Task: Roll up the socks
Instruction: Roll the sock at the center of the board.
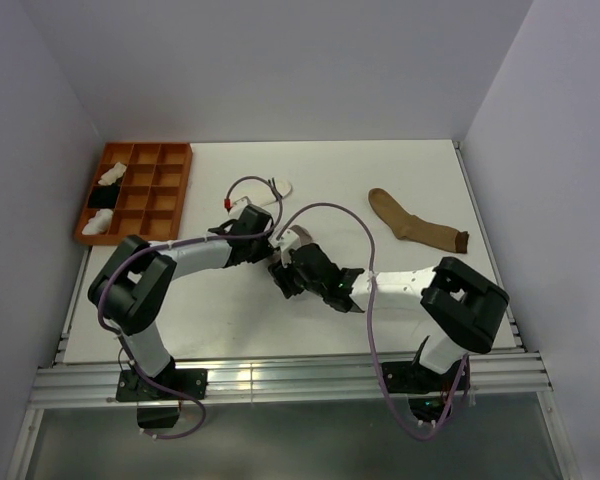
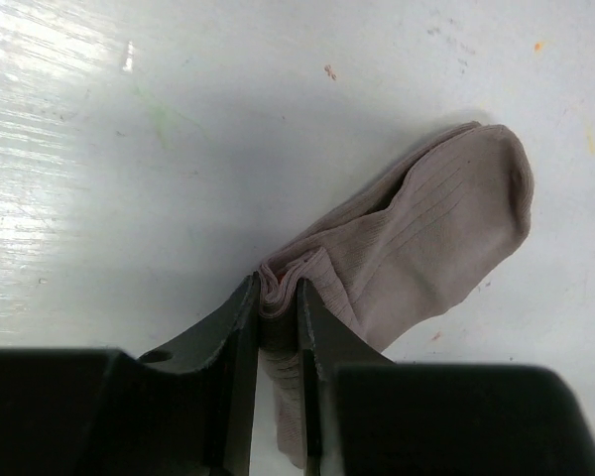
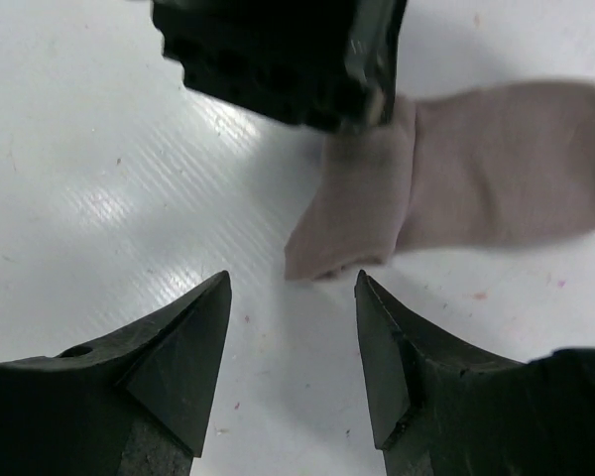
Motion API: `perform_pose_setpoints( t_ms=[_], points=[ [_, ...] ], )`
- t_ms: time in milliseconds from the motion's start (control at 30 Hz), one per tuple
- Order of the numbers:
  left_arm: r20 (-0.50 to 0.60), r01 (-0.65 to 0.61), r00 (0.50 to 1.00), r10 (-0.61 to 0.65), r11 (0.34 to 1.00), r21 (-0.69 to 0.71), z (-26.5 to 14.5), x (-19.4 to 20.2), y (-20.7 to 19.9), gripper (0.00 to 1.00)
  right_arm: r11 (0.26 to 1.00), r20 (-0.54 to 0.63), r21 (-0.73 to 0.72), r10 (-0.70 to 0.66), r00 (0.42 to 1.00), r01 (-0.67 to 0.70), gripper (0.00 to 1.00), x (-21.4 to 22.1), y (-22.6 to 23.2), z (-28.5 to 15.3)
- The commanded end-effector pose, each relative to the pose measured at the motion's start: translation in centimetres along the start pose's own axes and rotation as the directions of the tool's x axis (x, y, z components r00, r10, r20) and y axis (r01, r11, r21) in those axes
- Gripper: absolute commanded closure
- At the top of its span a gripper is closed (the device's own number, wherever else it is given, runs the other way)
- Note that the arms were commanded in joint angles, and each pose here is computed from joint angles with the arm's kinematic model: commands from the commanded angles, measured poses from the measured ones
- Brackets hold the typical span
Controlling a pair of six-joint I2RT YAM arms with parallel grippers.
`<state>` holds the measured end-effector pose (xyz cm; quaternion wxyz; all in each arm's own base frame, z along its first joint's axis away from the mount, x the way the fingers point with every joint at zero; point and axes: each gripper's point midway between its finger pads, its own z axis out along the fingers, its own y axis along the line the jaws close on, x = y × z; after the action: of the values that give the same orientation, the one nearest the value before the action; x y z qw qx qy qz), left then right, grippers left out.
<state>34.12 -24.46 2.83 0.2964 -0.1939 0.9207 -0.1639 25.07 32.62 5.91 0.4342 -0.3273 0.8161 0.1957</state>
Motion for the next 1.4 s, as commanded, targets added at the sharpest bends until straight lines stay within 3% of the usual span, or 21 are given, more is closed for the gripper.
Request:
perform_pose_setpoints(
  t_ms=[0,400,1000,1100,1200,1267,1367],
  points=[
    [-0.117,-0.136,0.985,0.123,0.985,-0.105,0.0,3.2,3.1,0.82,0.994,0.150,0.065,-0.097,0.984,0.089,0.39,-4.7,-0.3,0.1],
    [-0.142,-0.151,0.980,0.138,0.984,-0.091,0.1,3.6,2.5,0.82,0.981,0.081,0.094,-0.180,0.980,0.172,0.41,-2.9,0.2,3.1],
    [-0.163,-0.198,0.969,0.186,0.978,-0.059,0.2,3.8,1.9,0.82,0.947,-0.205,0.271,-0.121,0.971,0.175,0.42,5.6,-3.4,4.8],
    [-0.162,-0.203,0.968,0.192,0.978,-0.050,0.1,3.7,1.7,0.82,0.934,-0.253,0.305,-0.108,0.961,0.185,0.49,7.0,-4.2,4.8],
    [-0.163,-0.204,0.967,0.195,0.978,-0.044,0.0,3.6,1.5,0.82,0.922,-0.300,0.332,-0.099,0.949,0.201,0.69,8.1,-4.7,4.8],
    [-0.159,-0.200,0.969,0.191,0.979,-0.042,-0.1,3.6,1.4,0.82,0.923,-0.307,0.328,-0.096,0.947,0.200,0.89,8.3,-4.7,4.6],
    [-0.147,-0.182,0.974,0.174,0.983,-0.039,-0.4,3.3,1.3,0.79,0.950,-0.296,0.267,-0.079,0.952,0.161,1.00,8.0,-3.6,4.4]
  ],
)
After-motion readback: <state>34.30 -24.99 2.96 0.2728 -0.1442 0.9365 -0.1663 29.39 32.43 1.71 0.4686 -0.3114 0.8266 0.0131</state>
